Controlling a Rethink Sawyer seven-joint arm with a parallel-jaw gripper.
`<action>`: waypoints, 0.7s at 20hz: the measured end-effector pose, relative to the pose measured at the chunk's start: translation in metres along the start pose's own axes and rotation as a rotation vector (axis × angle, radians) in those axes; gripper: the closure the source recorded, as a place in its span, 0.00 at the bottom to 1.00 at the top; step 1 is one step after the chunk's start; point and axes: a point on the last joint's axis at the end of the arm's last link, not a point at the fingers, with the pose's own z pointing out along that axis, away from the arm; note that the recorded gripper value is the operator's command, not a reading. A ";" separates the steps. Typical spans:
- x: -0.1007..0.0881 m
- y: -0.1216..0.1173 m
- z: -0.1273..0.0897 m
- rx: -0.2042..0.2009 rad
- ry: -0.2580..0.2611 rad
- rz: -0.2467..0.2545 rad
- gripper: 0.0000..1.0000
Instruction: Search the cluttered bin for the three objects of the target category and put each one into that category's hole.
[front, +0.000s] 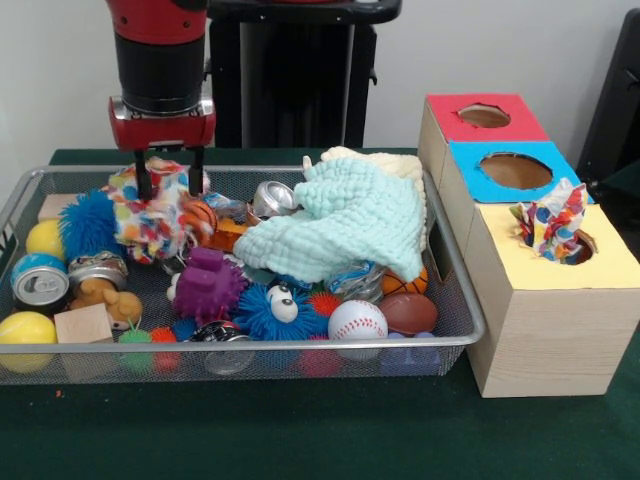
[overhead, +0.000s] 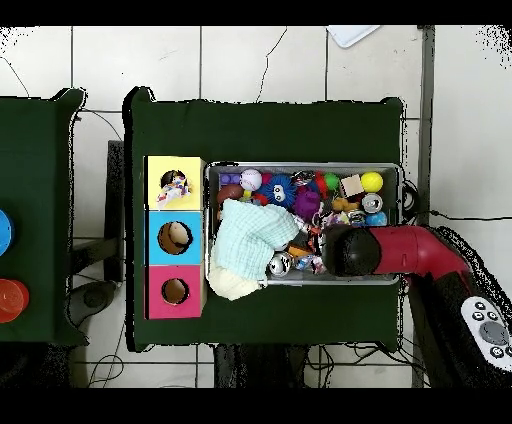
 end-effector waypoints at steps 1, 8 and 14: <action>0.000 -0.001 0.000 0.000 -0.001 0.001 0.00; 0.008 -0.012 0.002 -0.003 0.001 0.025 0.00; 0.023 -0.032 0.019 -0.027 0.011 0.075 0.00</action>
